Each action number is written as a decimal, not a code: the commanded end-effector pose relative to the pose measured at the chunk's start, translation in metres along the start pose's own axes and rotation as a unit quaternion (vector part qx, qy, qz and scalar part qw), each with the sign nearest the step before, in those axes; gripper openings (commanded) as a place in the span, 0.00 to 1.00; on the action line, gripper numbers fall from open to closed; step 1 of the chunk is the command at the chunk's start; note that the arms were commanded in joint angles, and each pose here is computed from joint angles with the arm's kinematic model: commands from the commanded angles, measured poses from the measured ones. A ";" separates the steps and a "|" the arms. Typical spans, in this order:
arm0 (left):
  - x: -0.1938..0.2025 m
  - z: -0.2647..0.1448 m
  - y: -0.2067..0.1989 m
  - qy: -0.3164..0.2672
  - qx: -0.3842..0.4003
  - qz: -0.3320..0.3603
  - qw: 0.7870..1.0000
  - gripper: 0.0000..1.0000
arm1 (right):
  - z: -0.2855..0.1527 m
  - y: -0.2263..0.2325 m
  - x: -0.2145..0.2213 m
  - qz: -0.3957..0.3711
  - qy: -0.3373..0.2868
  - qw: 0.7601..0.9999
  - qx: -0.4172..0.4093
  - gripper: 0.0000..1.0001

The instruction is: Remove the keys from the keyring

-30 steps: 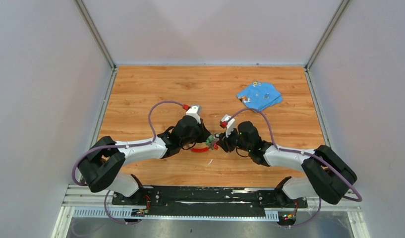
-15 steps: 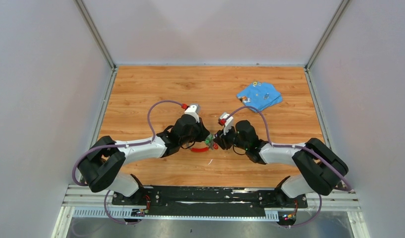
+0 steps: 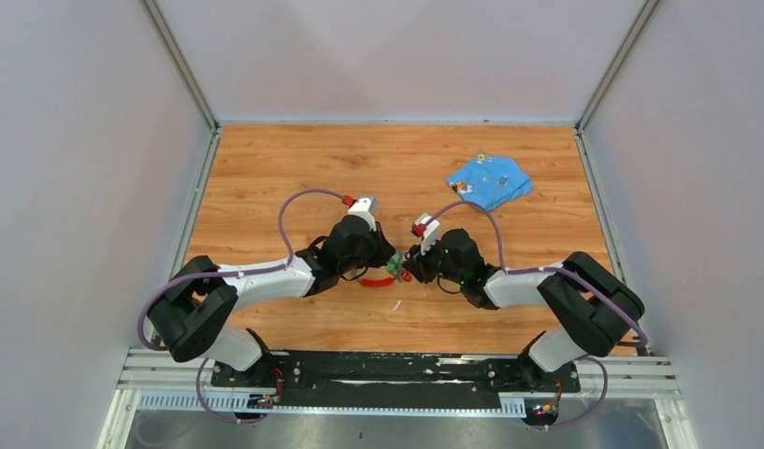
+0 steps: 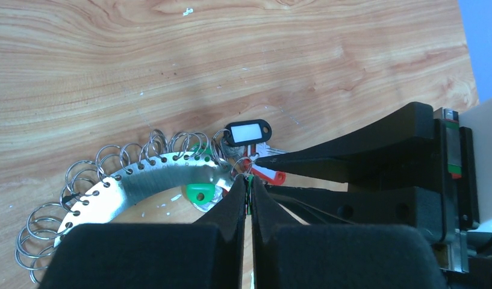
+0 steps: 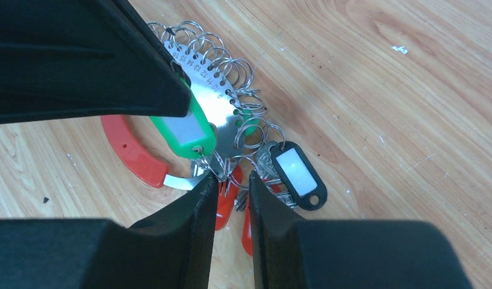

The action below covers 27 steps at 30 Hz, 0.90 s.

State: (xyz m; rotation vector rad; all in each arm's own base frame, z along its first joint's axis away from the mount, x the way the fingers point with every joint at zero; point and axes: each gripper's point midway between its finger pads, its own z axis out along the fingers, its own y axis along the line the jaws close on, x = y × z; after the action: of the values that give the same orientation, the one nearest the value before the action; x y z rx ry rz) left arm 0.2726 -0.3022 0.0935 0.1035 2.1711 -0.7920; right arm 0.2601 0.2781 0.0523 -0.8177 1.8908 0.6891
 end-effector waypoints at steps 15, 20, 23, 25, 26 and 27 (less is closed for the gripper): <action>-0.014 0.005 0.003 -0.023 -0.016 -0.031 0.999 0.00 | 0.003 0.001 -0.001 0.015 -0.012 1.000 -0.001 0.01; -0.013 0.006 0.020 -0.029 -0.046 -0.069 0.996 0.00 | -0.002 0.002 -0.011 0.010 -0.028 1.000 0.001 0.01; -0.013 0.008 0.028 -0.029 -0.058 -0.082 0.994 0.00 | -0.006 0.003 -0.016 0.005 -0.035 0.999 0.000 0.01; -0.012 0.009 0.032 -0.028 -0.066 -0.090 0.993 0.00 | -0.008 0.005 -0.018 0.002 -0.040 0.999 0.000 0.01; -0.012 0.010 0.033 -0.027 -0.069 -0.093 0.993 0.00 | -0.009 0.005 -0.020 0.002 -0.042 0.999 0.000 0.01; -0.010 0.011 0.034 -0.024 -0.070 -0.095 0.993 0.00 | -0.009 0.006 -0.020 0.001 -0.043 0.999 -0.002 0.01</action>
State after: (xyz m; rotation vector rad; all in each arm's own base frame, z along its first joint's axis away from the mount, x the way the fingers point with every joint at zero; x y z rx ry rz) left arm 0.2896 -0.2888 0.0894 -0.1122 2.1855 -0.7853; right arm 0.2614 0.2801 0.0659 -0.7768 1.8558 0.7136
